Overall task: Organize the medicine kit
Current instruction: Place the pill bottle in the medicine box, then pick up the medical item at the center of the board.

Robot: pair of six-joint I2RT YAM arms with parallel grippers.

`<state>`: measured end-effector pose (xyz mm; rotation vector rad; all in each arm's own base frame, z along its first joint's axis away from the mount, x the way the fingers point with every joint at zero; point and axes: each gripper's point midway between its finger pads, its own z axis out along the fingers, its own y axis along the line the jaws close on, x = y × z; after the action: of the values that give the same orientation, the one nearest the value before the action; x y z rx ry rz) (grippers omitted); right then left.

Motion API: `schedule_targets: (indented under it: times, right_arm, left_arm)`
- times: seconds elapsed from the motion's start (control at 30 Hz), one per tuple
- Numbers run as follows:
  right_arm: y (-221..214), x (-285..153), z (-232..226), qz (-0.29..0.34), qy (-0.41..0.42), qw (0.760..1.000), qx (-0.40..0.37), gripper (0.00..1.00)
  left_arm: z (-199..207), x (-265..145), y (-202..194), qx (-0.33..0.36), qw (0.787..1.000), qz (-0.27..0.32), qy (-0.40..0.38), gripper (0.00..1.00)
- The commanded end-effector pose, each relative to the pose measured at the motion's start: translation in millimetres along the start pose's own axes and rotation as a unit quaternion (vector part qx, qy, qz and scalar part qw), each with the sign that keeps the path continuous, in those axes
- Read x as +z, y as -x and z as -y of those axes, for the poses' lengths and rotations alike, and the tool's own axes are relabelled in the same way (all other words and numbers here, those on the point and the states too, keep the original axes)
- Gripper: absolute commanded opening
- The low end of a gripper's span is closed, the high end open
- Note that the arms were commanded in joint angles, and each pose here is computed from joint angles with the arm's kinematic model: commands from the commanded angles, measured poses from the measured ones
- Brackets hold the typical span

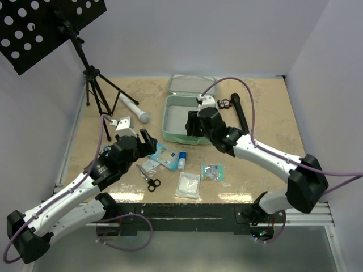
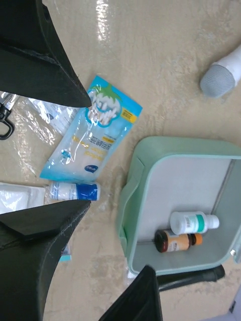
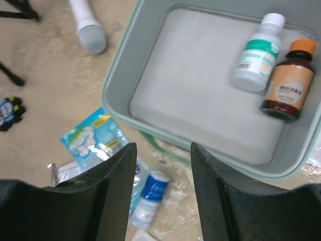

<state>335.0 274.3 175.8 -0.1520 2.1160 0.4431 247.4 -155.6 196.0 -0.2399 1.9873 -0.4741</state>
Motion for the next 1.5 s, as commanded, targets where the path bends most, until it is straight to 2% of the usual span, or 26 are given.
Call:
schedule_targets:
  times: [0.0,0.17,0.3,0.63,0.93,1.1,1.27,1.47]
  right_arm:
    - [-22,-19,-17,-0.001,0.029,1.000,0.008,0.51]
    - [-66,-26,-21,-0.048,0.046,0.998,0.009,0.52]
    - [-80,-26,-25,-0.057,0.065,0.996,0.009,0.61]
    - [-128,3,-33,-0.117,0.056,0.991,-0.012,0.61]
    - [-139,14,-39,-0.132,0.052,0.990,-0.016,0.60]
    - [-148,21,-40,-0.144,0.046,0.988,-0.021,0.57]
    - [-154,19,-38,-0.152,0.044,0.987,-0.023,0.48]
    - [-136,4,-51,-0.139,0.070,0.988,-0.019,0.38]
  left_arm:
    - [-12,4,-17,-0.016,1.000,-0.016,0.017,0.79]
    - [-15,8,-30,-0.026,0.999,-0.030,0.019,0.79]
    - [-17,9,-36,-0.026,0.999,-0.035,0.017,0.76]
    - [-25,9,-47,-0.021,0.998,-0.049,0.028,0.74]
    - [-30,6,-52,-0.023,0.998,-0.052,0.029,0.74]
    - [-30,5,-53,-0.024,0.998,-0.052,0.026,0.73]
    - [-32,5,-54,-0.022,0.998,-0.052,0.027,0.73]
    - [-30,7,-56,-0.022,0.998,-0.054,0.024,0.73]
